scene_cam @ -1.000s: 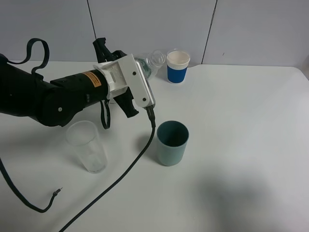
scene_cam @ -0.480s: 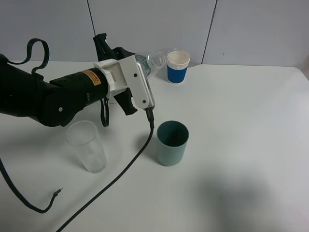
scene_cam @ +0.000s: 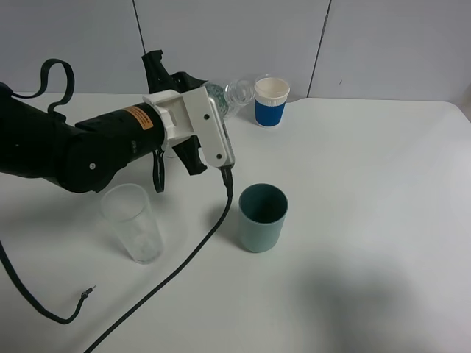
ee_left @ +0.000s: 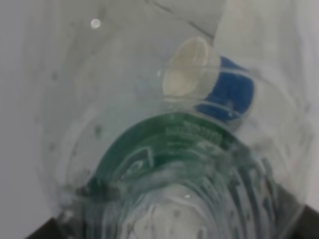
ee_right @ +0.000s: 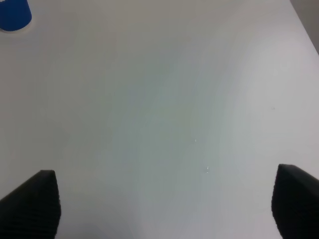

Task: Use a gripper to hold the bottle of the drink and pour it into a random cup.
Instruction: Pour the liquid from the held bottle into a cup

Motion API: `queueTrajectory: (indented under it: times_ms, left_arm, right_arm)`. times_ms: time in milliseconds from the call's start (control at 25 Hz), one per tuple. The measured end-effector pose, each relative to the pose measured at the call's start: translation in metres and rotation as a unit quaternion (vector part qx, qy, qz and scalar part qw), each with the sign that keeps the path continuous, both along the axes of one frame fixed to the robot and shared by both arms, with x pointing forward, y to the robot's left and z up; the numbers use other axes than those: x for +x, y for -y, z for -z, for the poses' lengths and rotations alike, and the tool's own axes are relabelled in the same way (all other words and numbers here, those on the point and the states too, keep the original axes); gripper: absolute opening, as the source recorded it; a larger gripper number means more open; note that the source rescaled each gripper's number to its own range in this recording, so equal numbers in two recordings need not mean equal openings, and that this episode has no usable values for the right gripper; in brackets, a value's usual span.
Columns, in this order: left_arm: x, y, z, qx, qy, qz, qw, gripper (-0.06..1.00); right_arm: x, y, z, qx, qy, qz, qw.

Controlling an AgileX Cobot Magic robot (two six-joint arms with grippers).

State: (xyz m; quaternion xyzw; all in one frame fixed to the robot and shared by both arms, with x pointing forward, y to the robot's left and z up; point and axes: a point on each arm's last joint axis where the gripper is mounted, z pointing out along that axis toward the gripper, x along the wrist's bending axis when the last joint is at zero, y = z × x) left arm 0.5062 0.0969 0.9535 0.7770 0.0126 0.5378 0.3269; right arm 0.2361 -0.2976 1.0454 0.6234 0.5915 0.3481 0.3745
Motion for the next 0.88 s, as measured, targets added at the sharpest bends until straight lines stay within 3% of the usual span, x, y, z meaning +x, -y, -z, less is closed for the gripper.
queueTrajectory:
  times_ms: [320,880]
  left_arm:
    - [-0.010,-0.004,0.010,0.018,-0.009,0.011,1.000,0.00]
    - [-0.020,0.008,0.009,0.083,0.040,0.051,0.994,0.00]
  right_arm:
    - [0.000,0.000,0.000,0.000,0.000,0.000,1.000]
    - [0.000,0.000,0.000,0.000,0.000,0.000,1.000]
